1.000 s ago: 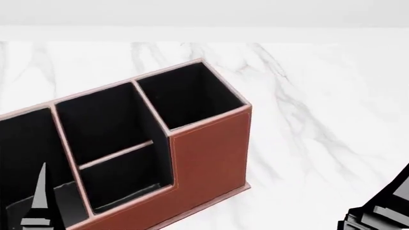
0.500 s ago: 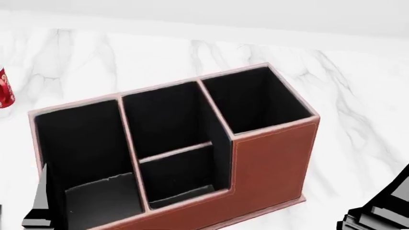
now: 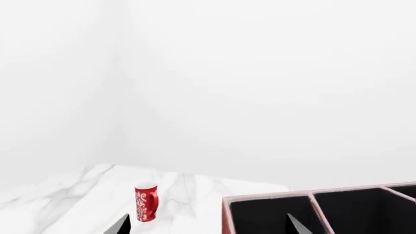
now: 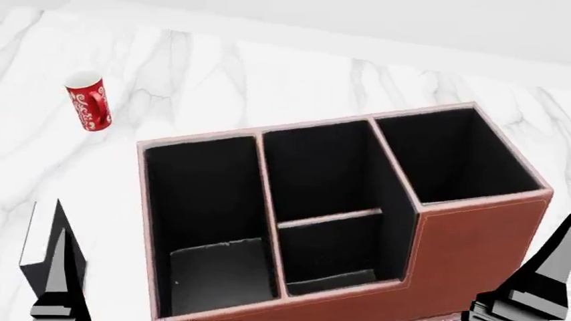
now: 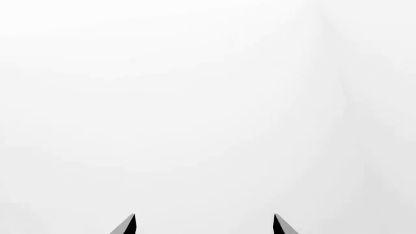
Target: Pick up the book and place it in the left compartment of the caddy.
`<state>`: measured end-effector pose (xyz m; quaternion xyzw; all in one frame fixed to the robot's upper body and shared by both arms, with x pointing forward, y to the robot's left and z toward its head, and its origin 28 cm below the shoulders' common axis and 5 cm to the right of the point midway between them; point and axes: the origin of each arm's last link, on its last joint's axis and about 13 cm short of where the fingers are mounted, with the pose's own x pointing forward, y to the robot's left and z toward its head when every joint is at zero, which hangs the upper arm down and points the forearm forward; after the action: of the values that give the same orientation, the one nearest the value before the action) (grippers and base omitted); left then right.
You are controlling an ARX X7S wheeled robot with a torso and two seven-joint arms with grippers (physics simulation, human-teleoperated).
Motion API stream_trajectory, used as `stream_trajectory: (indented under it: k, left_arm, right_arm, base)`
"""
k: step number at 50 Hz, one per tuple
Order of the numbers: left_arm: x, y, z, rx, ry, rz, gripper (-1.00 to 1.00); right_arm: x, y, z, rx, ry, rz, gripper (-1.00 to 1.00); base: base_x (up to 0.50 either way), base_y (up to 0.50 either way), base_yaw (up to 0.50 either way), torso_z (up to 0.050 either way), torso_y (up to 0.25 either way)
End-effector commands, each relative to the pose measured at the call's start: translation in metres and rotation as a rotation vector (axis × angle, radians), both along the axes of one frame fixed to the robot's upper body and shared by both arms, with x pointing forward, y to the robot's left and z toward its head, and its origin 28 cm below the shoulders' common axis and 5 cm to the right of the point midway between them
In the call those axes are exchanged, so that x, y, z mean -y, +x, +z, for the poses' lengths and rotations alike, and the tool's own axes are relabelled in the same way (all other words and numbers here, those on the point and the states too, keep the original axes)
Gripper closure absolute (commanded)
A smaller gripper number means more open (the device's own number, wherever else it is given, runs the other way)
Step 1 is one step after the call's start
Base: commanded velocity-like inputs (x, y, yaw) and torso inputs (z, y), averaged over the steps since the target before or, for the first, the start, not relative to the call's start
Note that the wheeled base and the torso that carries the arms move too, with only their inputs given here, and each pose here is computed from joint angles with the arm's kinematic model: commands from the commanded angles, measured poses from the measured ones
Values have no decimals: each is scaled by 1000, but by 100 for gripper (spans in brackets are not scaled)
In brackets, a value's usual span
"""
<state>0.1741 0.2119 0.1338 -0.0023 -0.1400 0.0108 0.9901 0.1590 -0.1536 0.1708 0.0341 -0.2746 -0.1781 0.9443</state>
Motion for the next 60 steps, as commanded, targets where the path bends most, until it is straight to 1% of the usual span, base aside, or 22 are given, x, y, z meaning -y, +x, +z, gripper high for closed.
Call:
stream_trajectory:
  k: [1,40,55,60]
  left_arm:
    - [-3,4,0,19,-34,10,-100]
    - [-3,4,1,13,-32,14,-100]
    - [-3,4,0,8,-32,12,-100]
    - [-3,4,-1,8,-32,11,-100]
  right_arm:
    - [1,0,0,4,-13,1,-100]
    - [0,0,1,18,-14,29,-100]
    - [-3,-1,1,57,-28,84,-100]
    - [-3,-1,1,64,-12,97,-100]
  base:
    - [0,0,500,0,0]
    - [0,0,500,0,0]
    - [0,0,17,0,0]
    - [38,-61,0,0,0]
